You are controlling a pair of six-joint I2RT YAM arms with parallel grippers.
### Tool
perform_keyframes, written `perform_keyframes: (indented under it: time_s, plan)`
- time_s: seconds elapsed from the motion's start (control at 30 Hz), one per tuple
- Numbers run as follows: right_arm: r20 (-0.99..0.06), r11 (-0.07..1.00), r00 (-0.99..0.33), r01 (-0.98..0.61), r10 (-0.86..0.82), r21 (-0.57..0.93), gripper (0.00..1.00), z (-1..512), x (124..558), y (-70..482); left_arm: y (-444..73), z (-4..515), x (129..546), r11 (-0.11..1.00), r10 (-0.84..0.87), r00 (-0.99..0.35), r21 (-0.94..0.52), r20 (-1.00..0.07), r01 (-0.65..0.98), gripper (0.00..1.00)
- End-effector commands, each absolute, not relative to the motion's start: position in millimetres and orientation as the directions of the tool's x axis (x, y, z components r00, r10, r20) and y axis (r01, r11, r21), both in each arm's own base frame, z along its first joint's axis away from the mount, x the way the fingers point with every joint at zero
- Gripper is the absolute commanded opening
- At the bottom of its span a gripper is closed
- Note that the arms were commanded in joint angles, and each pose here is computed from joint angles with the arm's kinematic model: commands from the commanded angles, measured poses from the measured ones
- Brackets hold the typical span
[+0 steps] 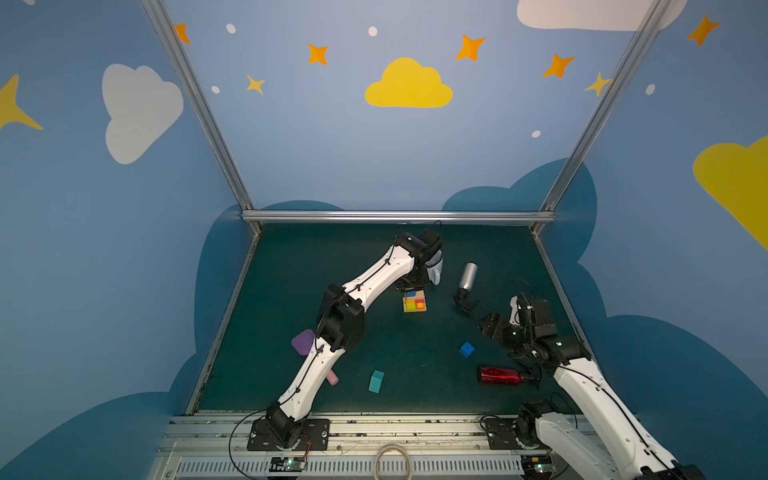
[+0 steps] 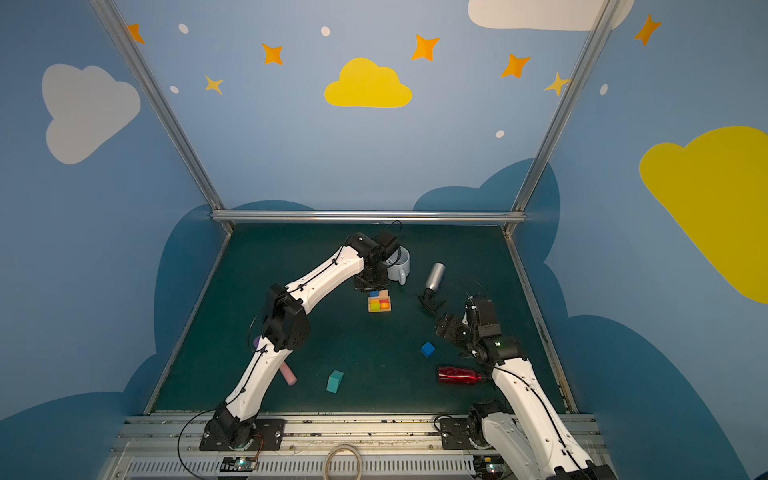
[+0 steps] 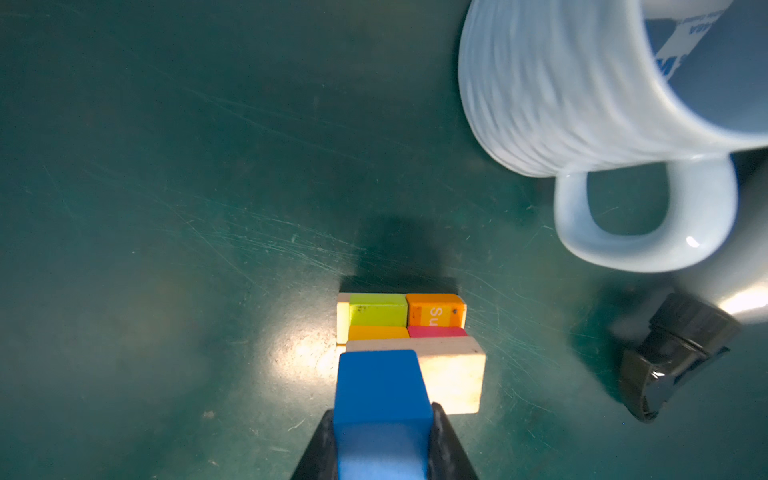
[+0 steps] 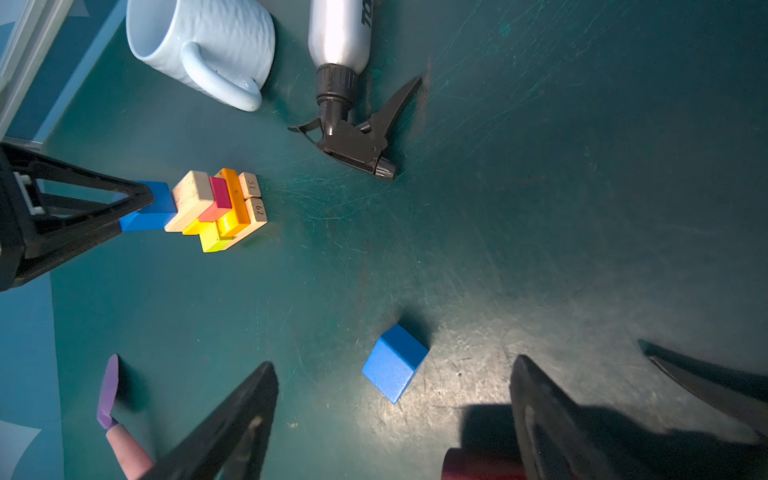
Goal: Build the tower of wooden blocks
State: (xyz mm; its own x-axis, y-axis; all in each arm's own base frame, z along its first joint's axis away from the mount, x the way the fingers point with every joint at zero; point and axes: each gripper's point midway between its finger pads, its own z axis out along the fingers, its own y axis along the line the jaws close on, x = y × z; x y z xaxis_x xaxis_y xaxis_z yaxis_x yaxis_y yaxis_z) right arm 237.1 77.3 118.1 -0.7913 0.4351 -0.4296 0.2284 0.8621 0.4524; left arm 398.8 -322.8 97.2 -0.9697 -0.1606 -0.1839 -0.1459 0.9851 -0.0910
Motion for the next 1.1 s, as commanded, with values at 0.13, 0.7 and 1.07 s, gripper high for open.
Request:
perform_keyframes:
  time_s: [0.13, 0.7, 1.07]
  plan:
    - [-0.428, 0.862, -0.792, 0.23, 0.435, 0.452, 0.86, 114.5, 236.4, 76.5, -322.6, 91.5, 398.0, 0.987, -0.153, -0.973, -0.073, -0.173, -0.142, 0.25]
    - [-0.426, 0.862, -0.795, 0.226, 0.433, 0.455, 0.86, 113.8, 236.0, 77.5, -325.4, 91.8, 397.7, 0.988, -0.146, -0.974, -0.081, -0.172, -0.133, 0.38]
    - [-0.422, 0.861, -0.797, 0.225, 0.432, 0.456, 0.86, 113.2, 235.3, 77.9, -326.0, 94.4, 398.2, 0.987, -0.146, -0.973, -0.086, -0.177, -0.132, 0.42]
